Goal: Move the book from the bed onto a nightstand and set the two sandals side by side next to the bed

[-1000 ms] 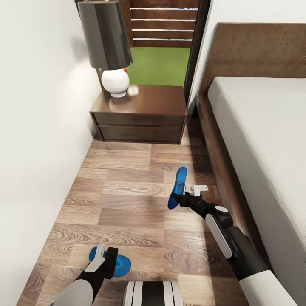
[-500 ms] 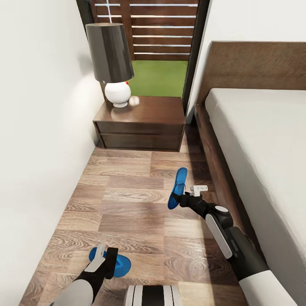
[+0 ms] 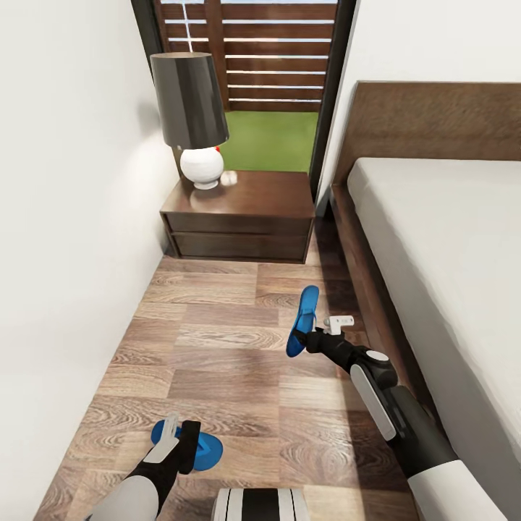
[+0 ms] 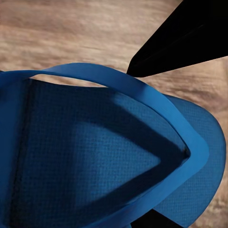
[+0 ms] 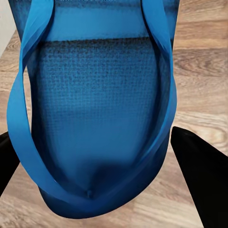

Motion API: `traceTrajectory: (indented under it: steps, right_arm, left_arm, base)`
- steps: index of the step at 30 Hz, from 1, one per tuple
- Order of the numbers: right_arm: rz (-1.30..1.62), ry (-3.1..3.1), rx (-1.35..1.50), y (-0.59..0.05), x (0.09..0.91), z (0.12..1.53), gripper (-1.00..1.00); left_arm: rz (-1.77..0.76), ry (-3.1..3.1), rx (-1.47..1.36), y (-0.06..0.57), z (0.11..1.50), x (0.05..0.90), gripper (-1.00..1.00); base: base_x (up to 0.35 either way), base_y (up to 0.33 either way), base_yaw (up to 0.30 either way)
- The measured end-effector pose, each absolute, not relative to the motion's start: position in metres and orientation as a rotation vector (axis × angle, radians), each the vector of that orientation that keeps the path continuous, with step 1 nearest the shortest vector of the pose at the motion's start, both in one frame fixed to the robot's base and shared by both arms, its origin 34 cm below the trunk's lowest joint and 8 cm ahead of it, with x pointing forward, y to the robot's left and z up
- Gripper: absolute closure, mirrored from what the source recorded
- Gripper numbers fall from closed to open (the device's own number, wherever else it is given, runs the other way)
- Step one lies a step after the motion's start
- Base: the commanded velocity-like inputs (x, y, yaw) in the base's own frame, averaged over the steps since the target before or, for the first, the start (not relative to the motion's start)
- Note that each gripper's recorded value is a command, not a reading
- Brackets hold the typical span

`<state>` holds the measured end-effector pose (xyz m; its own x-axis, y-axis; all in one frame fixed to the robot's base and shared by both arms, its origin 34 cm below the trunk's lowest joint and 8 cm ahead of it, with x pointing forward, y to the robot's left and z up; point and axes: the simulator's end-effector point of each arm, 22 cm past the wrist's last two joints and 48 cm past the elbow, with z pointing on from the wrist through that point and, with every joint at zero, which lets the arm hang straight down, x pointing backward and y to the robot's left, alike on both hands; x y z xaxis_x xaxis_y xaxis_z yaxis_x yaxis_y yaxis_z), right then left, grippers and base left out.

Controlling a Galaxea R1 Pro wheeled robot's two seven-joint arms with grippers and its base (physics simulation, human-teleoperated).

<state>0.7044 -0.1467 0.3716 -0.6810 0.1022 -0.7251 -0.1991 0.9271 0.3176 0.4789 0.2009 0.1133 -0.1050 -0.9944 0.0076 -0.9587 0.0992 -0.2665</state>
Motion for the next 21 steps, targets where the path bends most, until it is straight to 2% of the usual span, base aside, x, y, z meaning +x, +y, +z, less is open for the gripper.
traceTrajectory:
  steps: [21]
  right_arm:
    - [0.479, 2.269, -0.069, -0.1466, 0.7049, 0.3723, 1.00]
  left_arm:
    - [-0.304, 2.193, -1.971, 0.2019, 0.1136, 0.4797, 1.00]
  base:
    - [0.000, 0.000, 0.000]
